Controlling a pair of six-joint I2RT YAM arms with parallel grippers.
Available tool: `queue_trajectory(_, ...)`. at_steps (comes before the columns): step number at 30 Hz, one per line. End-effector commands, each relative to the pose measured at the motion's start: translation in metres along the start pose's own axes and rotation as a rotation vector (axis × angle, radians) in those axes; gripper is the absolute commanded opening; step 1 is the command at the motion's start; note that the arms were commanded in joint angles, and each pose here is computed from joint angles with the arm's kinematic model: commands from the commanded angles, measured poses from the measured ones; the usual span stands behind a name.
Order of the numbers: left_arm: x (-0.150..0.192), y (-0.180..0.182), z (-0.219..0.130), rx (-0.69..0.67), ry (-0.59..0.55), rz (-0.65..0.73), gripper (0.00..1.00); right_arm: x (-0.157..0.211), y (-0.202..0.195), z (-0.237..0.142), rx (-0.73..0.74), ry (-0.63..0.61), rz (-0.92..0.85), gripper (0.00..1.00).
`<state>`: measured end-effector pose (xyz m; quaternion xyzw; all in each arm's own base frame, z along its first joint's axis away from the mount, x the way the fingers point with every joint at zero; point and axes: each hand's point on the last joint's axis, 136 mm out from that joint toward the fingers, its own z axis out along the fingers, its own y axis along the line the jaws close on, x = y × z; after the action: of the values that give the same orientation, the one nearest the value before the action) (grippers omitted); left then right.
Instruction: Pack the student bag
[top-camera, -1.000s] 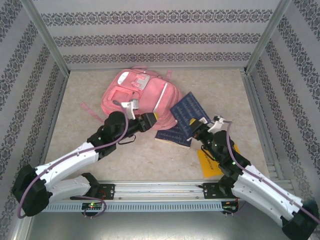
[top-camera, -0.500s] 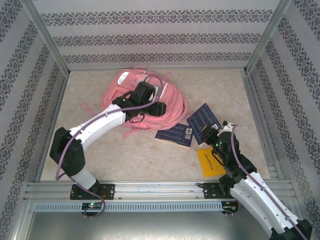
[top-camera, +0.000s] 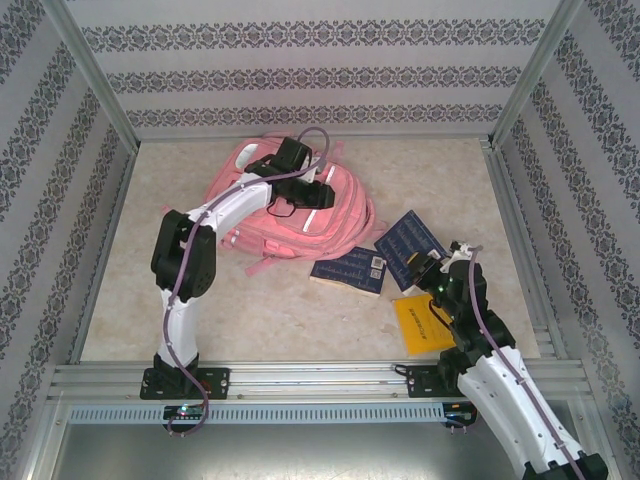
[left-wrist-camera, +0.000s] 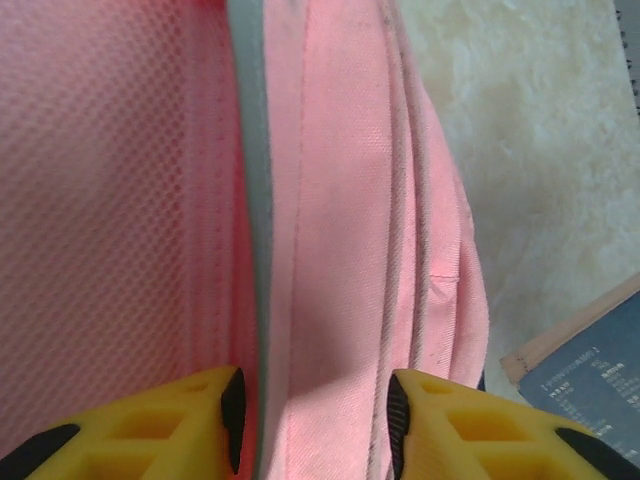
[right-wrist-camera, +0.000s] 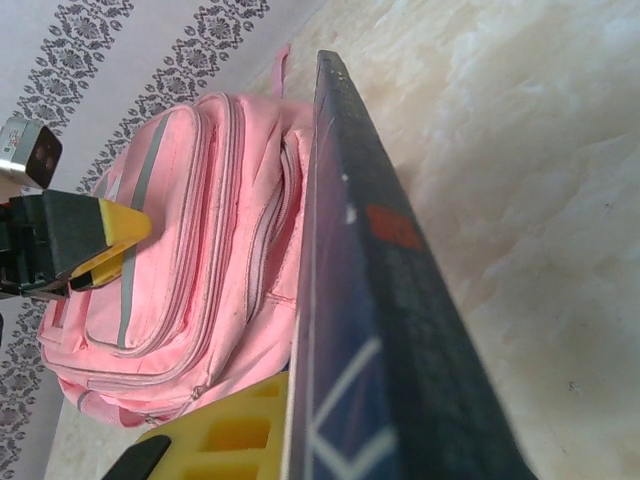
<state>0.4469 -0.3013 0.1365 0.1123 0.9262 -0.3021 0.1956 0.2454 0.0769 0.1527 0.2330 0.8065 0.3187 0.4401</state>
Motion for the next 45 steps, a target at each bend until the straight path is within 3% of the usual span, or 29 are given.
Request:
queue_trajectory(1, -0.002, -0.014, -0.003, 0.080, 0.027, -0.001, 0.35, 0.002, 0.004, 0.002, -0.056, 0.025, 0.014, 0.00)
queue_trajectory(3, -0.001, -0.010, 0.001, 0.071, 0.029, -0.006, 0.28, 0.000, 0.003, 0.005, -0.061, 0.030, 0.031, 0.00)
queue_trajectory(6, -0.002, 0.004, 0.003, 0.000, 0.032, -0.022, 0.01, -0.006, 0.007, 0.008, -0.077, 0.036, 0.045, 0.00)
queue_trajectory(7, -0.005, 0.004, -0.001, -0.009, 0.027, -0.023, 0.00, -0.009, 0.010, 0.008, -0.084, 0.035, 0.042, 0.00)
queue_trajectory(16, -0.033, -0.036, -0.093, 0.023, -0.115, 0.052, 0.00, -0.035, 0.052, 0.009, -0.193, 0.016, 0.050, 0.00)
queue_trajectory(23, -0.030, -0.046, -0.133, 0.066, -0.162, 0.050, 0.00, -0.053, 0.071, 0.022, -0.207, 0.015, 0.049, 0.00)
queue_trajectory(28, -0.021, -0.050, -0.141, 0.091, -0.151, 0.060, 0.00, -0.060, 0.087, 0.040, -0.265, 0.046, 0.111, 0.00)
queue_trajectory(37, 0.014, -0.048, -0.127, 0.139, -0.022, 0.059, 0.00, -0.068, 0.120, 0.076, -0.397, 0.160, 0.316, 0.00)
queue_trajectory(42, 0.040, -0.031, -0.110, 0.098, 0.050, 0.032, 0.00, -0.052, 0.138, 0.083, -0.492, 0.287, 0.407, 0.00)
queue_trajectory(43, 0.043, -0.026, -0.107, 0.079, 0.055, 0.025, 0.06, -0.048, 0.142, 0.083, -0.513, 0.313, 0.423, 0.00)
queue_trajectory(45, 0.046, -0.022, -0.107, 0.046, 0.050, 0.023, 0.32, -0.044, 0.149, 0.080, -0.549, 0.332, 0.447, 0.00)
